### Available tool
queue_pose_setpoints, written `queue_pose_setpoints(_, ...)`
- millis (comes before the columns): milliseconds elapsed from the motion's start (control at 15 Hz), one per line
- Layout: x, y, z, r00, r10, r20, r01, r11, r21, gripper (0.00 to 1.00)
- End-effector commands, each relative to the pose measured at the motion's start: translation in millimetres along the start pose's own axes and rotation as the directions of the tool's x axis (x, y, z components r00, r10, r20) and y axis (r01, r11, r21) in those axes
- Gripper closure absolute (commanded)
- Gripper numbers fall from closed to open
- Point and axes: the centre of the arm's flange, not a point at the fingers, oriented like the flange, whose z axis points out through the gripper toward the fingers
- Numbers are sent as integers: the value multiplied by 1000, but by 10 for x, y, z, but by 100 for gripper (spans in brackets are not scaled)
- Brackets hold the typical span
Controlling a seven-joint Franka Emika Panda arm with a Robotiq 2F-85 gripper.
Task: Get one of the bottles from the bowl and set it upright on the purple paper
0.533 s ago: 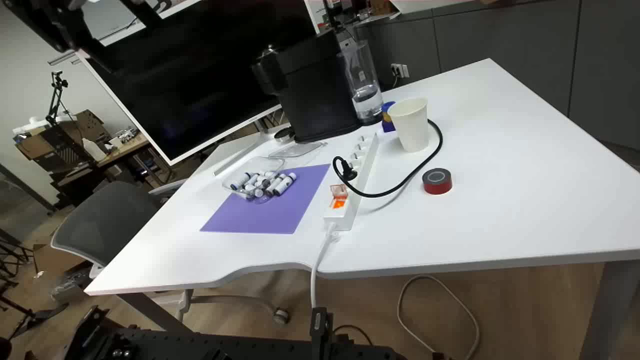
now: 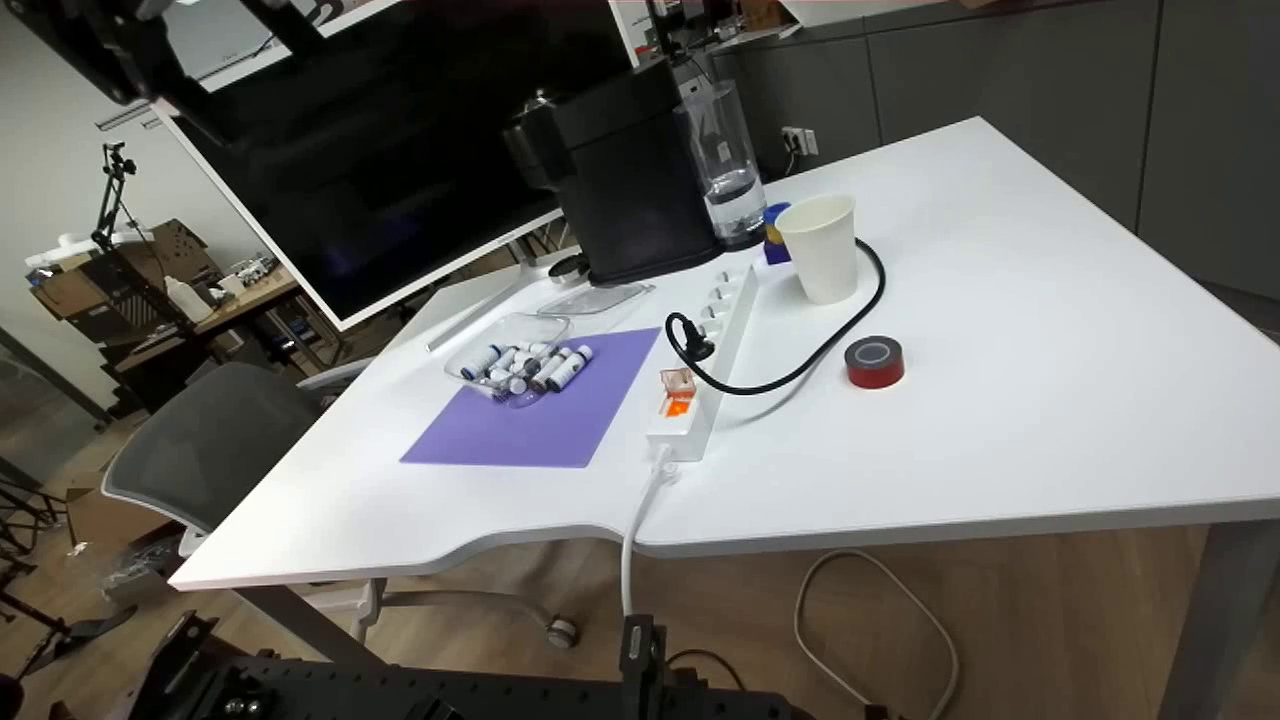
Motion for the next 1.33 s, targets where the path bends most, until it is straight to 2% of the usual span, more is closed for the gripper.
queue_pose_setpoints(0,0,0,0,1000,0,0,0,1000,0,0)
queue_pose_setpoints(133,0,0,0,1000,0,0,0,1000,0,0)
queue_pose_setpoints(267,122,-75,138,999,-38,10,38,999,31,0)
queue_pose_setpoints(467,396,-341,463,991,-134,-3,134,989,57,0)
queue_pose_setpoints(600,590,-610,749,975,-223,-20,224,970,89,0)
queue_pose_setpoints(800,852,-1042,1181,925,-378,-46,380,911,163,0)
queue_pose_setpoints(933,1015,-1249,1451,887,-458,-53,458,860,227,0)
queue_pose_setpoints(1067,1169,-1347,1716,842,-537,-55,528,798,290,0)
queue_pose_setpoints(1200,1336,-1345,1958,782,-622,-28,593,731,337,0)
queue_pose_setpoints(1267,1400,-1336,2023,773,-634,27,592,736,330,0)
